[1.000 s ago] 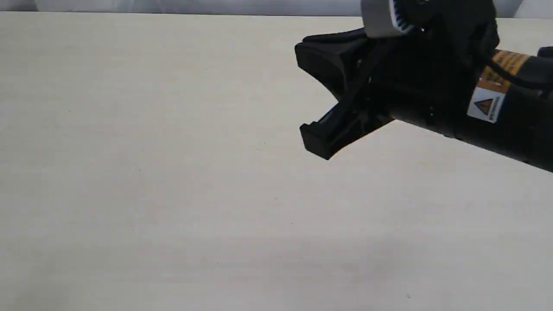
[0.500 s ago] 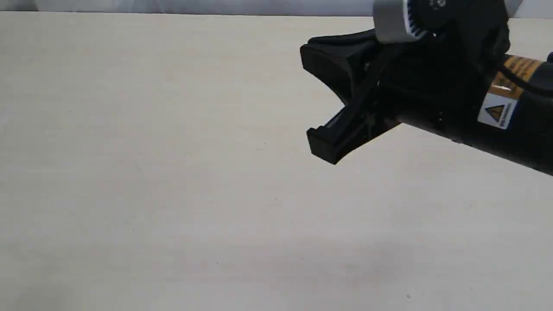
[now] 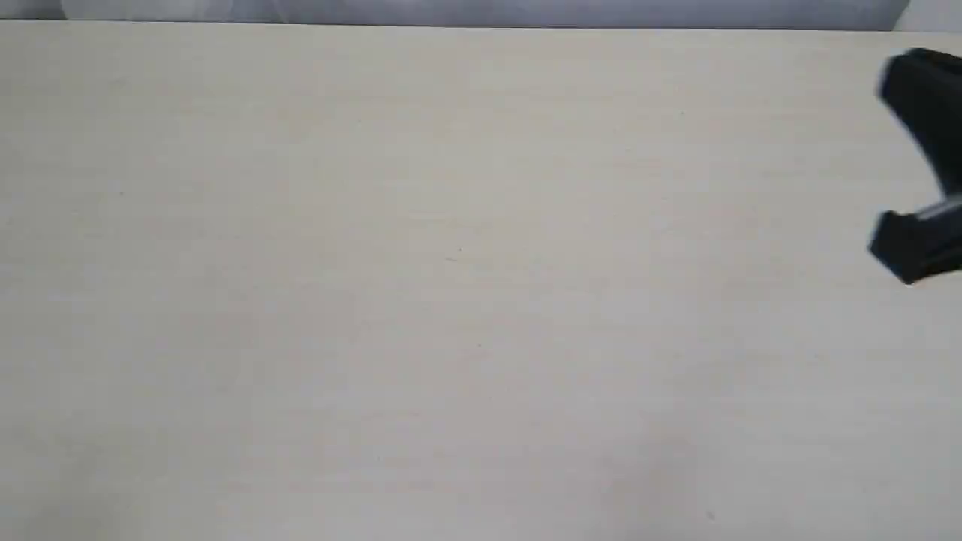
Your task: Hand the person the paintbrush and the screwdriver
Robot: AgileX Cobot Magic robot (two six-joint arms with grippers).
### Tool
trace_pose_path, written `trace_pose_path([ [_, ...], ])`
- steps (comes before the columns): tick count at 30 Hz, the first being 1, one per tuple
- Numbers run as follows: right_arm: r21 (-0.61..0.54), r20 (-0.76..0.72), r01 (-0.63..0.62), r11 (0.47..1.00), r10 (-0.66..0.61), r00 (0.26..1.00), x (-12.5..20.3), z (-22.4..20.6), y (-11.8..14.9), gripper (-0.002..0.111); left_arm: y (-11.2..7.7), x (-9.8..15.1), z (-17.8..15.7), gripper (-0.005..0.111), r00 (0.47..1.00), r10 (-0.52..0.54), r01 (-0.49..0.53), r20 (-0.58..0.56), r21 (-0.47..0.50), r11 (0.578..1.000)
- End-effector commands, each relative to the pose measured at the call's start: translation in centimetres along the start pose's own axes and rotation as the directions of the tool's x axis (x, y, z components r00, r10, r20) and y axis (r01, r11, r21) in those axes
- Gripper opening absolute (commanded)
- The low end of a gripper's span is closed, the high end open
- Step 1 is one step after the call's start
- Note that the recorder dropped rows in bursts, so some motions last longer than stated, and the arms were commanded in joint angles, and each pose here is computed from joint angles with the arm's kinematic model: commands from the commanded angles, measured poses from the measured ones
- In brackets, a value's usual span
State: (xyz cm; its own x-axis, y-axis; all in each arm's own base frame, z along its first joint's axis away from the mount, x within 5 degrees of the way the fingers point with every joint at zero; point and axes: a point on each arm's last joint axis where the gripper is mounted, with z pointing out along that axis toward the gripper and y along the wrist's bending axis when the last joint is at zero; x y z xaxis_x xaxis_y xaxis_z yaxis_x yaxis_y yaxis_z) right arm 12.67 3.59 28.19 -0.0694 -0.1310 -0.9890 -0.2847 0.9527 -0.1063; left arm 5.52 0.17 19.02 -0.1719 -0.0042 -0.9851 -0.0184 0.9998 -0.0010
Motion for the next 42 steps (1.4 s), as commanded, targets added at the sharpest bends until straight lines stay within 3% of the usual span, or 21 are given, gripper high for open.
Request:
trace_pose_path([
  [1,0.143,0.110,-0.005,0.990,-0.010,0.994,1.4,-2.4,-1.2,0.005,0.0,0.0,0.0,0.000,1.000,-0.006,0.006,0.010,0.007,1.000],
  [6,0.268,0.117,-0.033,0.963,0.001,0.993,4.5,-4.7,-1.6,0.005,0.0,-0.1,0.0,0.000,1.000,-0.004,0.003,0.013,0.006,1.000],
  [12,0.303,0.135,-0.059,0.951,0.019,0.991,7.4,-5.8,-1.2,0.005,0.0,-0.1,0.0,0.000,1.000,-0.004,0.003,0.013,0.006,1.000],
  [42,0.308,0.089,-0.065,0.949,0.040,0.995,8.1,-6.0,-1.1,0.005,0.0,0.0,0.0,0.000,1.000,-0.006,0.006,0.011,0.007,1.000],
])
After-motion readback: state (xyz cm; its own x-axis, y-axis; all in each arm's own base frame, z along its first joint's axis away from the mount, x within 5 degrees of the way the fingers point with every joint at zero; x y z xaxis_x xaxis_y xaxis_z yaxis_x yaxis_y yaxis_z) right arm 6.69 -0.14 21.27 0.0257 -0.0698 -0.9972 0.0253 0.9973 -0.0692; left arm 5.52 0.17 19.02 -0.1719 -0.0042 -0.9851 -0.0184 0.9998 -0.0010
